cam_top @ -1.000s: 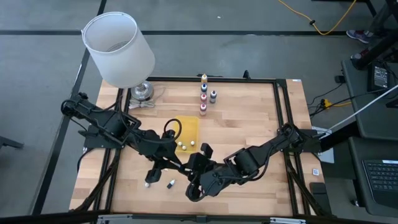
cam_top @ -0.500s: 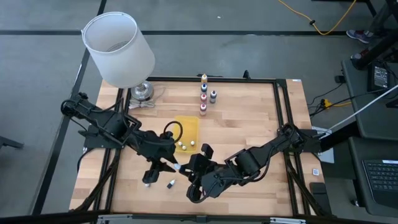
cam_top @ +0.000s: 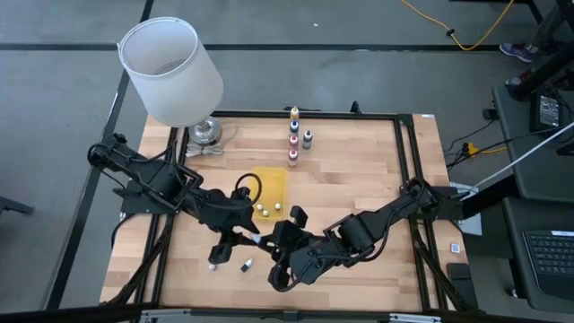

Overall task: Pick & Place food coloring
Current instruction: Put the small black bottle into the yellow bin

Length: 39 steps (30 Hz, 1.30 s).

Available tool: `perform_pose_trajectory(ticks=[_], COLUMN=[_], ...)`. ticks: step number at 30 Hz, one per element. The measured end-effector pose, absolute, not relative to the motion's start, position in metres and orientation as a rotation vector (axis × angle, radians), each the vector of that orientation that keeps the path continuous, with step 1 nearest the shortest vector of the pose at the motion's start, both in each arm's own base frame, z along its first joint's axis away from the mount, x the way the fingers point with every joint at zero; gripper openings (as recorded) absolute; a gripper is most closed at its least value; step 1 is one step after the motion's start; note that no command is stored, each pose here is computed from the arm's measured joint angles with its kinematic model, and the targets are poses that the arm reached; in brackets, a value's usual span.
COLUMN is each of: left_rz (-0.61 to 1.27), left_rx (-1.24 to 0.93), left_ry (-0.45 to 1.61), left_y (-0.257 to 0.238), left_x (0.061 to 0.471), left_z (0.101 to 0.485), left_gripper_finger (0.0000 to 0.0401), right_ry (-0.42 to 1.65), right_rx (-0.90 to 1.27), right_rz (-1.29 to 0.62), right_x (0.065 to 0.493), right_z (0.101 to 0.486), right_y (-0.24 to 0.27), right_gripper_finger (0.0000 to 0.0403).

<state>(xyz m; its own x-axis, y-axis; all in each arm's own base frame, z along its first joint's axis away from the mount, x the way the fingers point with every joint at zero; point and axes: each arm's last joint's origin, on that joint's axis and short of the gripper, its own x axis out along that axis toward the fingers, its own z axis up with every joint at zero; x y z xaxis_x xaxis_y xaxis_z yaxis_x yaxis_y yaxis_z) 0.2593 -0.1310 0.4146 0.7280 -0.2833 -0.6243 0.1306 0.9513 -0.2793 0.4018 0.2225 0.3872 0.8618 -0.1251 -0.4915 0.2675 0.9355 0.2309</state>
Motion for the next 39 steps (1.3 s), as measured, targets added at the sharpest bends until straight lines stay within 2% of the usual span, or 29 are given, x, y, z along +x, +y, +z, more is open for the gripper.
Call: perform_pose_trajectory(ticks=[7, 14, 17, 28, 39], left_rz=[-0.239, -0.253, -0.257, -0.252, -0.257], left_rx=[-0.236, -0.233, -0.232, -0.225, -0.234], left_ry=[0.668, 0.678, 0.688, 0.747, 0.734], left_y=[-0.1323, -0.1326, -0.1324, -0.1314, -0.1320], left_x=[0.2623, 0.2619, 0.2614, 0.2584, 0.2592], left_z=[0.4188, 0.4182, 0.4176, 0.4130, 0.4141], left_gripper_finger=[0.0119, 0.0076, 0.0070, 0.0124, 0.0129], right_ry=[0.491, 0.486, 0.487, 0.485, 0.483], right_rx=[0.297, 0.293, 0.294, 0.292, 0.292], right_rz=[-0.209, -0.216, -0.215, -0.218, -0.221], right_x=[0.4019, 0.4019, 0.4020, 0.4019, 0.4020], right_z=[0.3872, 0.3873, 0.3873, 0.3874, 0.3874], right_y=[0.2225, 0.2222, 0.2221, 0.2225, 0.2222], right_gripper_finger=[0.0071, 0.0071, 0.0071, 0.0071, 0.0071])
